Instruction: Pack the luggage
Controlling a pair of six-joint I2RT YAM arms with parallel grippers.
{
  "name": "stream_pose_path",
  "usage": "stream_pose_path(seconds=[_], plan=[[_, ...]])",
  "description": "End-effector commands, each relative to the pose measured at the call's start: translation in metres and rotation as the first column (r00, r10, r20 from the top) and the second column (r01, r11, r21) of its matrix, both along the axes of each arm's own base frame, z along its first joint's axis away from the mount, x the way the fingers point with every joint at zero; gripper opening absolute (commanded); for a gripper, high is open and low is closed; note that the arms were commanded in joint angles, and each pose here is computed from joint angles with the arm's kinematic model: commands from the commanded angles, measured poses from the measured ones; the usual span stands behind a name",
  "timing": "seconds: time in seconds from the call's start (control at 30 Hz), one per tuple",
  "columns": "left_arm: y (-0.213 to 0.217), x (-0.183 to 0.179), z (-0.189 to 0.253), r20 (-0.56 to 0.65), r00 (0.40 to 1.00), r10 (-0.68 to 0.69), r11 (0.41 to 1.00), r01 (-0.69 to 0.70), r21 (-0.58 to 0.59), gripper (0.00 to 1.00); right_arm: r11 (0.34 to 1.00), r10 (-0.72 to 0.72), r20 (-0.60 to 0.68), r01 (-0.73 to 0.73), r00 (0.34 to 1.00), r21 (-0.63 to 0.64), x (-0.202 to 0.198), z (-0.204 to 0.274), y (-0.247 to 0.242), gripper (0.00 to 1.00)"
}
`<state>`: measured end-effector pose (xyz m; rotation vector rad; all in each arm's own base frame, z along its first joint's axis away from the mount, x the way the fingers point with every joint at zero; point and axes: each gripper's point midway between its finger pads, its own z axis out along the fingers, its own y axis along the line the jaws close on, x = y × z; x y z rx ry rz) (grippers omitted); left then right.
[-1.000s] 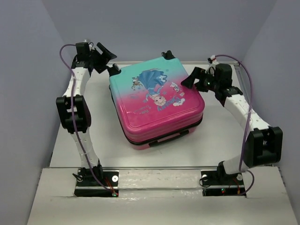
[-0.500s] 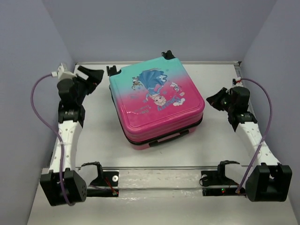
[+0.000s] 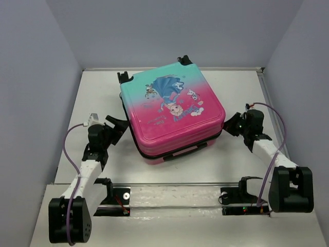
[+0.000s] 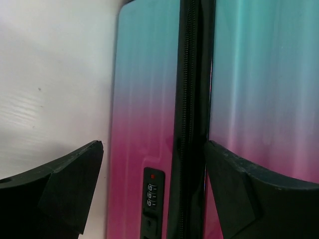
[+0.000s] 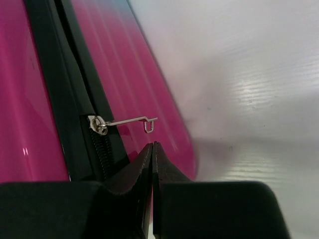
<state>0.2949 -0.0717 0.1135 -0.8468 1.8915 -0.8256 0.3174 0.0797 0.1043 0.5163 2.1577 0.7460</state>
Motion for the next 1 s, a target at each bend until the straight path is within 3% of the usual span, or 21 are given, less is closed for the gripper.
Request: stream_pose_path(seconds=[0.0, 0.27, 0.47, 0.73, 0.97], plan=[[-0.027, 0.011, 0.0, 0.04, 0.994, -0.098, 0.995, 0.098, -0.017, 0.93, 0.98, 0.143, 0.153, -0.162, 0.978, 0.117, 0.007, 0.026, 0.029, 0.07], [-0.047, 0.031, -0.02, 0.015, 0.993, -0.113, 0.991, 0.114, -0.076, 0.93, 0.928, 0.268, 0.171, -0.302, 0.948, 0.218, -0.016, 0.016, 0.06, 0.07], [-0.038, 0.042, -0.016, 0.038, 0.998, -0.051, 0.994, 0.054, -0.092, 0.92, 0.865, 0.43, 0.14, -0.451, 0.892, 0.219, -0.046, 0.002, 0.133, 0.07], [-0.005, 0.076, 0.066, 0.175, 0.984, 0.022, 0.996, -0.008, -0.084, 0.92, 0.837, 0.472, 0.207, -0.509, 0.857, 0.2, -0.051, 0.035, 0.172, 0.07], [0.029, 0.065, 0.182, 0.368, 0.924, 0.101, 0.993, -0.118, 0.023, 0.95, 0.745, 0.638, 0.188, -0.66, 0.747, 0.098, -0.078, 0.044, 0.212, 0.08]])
